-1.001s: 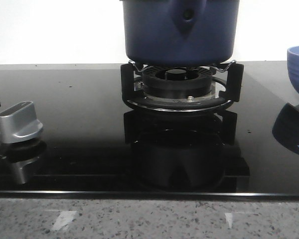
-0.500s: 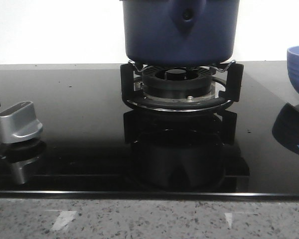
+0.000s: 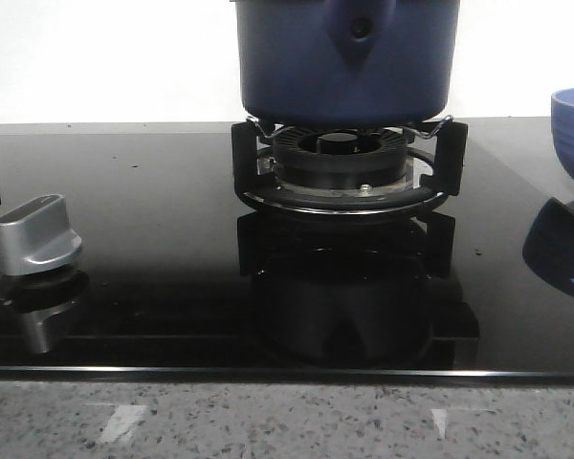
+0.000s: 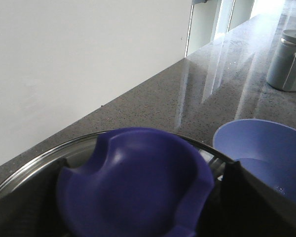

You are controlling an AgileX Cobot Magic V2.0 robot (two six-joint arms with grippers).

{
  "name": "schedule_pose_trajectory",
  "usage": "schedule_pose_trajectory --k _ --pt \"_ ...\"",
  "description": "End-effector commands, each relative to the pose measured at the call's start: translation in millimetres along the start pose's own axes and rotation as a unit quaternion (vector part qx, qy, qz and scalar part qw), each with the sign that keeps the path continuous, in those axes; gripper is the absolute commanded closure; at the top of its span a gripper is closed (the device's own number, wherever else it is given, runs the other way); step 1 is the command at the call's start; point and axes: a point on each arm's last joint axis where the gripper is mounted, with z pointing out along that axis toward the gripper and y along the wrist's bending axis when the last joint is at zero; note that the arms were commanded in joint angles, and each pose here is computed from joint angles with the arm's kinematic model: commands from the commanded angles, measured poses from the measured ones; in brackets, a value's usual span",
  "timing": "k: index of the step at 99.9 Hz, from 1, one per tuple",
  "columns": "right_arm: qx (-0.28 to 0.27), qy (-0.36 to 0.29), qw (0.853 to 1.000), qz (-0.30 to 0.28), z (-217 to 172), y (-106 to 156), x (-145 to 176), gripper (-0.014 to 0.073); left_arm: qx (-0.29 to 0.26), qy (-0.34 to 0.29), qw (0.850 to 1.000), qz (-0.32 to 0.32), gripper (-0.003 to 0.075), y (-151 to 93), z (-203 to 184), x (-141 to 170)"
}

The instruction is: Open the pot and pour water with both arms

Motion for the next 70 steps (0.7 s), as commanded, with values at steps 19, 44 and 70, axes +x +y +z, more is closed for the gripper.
schedule_pose_trajectory --k 19,44,70 --pt "-0.002 -0.047 0.999 -0.007 0.8 1.9 -15.8 0.0211 0.019 -0.062 0.998 -0.018 0.0181 -7.7 -11.4 -34.6" --pt "-0.002 -0.043 0.999 -0.007 0.9 1.8 -15.2 0.0211 0.02 -0.062 0.998 -0.018 0.0386 -7.9 -11.5 -34.7" --pt "-0.003 -0.041 0.999 -0.004 0.9 1.9 -14.8 0.0211 0.023 -0.063 0.998 -0.018 0.0503 -8.6 -11.5 -34.9"
